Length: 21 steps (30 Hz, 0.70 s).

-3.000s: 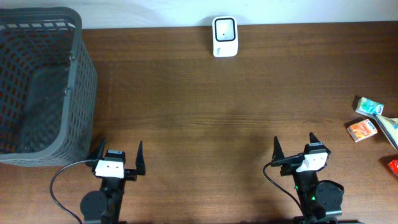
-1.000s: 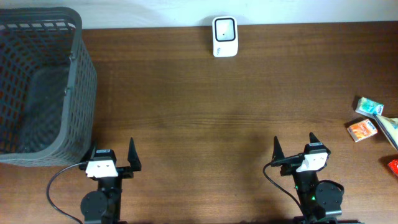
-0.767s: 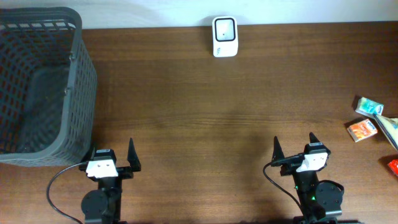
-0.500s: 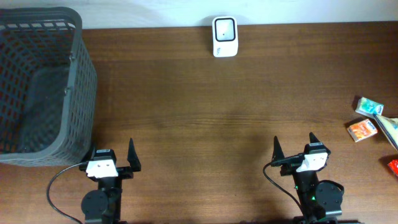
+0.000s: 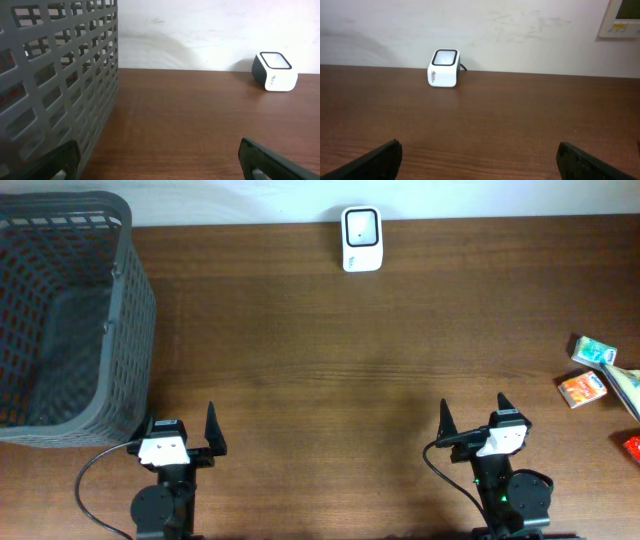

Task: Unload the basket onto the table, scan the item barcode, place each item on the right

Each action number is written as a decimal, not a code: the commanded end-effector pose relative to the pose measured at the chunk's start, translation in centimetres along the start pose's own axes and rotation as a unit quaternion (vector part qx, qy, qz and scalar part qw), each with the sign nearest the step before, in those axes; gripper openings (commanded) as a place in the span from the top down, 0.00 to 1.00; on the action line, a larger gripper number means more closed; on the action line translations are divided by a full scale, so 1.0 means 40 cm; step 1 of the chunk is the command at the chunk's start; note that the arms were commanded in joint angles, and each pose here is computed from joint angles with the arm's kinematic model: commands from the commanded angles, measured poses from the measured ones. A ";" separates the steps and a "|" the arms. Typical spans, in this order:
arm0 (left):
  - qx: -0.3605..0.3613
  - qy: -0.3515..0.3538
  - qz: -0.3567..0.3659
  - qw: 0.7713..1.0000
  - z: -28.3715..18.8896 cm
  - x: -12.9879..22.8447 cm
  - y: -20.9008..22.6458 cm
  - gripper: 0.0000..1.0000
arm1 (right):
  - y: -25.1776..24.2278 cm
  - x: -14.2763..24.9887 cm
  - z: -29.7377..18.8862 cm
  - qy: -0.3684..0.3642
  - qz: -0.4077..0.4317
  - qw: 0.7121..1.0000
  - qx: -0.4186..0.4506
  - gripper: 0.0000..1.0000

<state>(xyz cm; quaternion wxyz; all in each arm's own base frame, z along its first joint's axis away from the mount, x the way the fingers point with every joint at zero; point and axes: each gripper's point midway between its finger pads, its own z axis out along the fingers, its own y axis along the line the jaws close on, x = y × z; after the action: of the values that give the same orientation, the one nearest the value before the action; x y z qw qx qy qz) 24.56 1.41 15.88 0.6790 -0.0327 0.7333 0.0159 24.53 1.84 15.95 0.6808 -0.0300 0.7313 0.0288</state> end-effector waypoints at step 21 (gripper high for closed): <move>-0.005 -0.001 -0.003 1.000 0.000 0.004 0.005 0.01 | -0.021 0.011 0.000 0.005 -0.050 0.998 0.023 0.02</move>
<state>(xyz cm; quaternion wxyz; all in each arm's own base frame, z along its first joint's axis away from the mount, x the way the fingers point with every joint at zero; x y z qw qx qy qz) 24.56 1.41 15.88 0.6790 -0.0327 0.7333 0.0159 24.56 1.44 15.89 0.6804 -0.0503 0.7311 -0.0062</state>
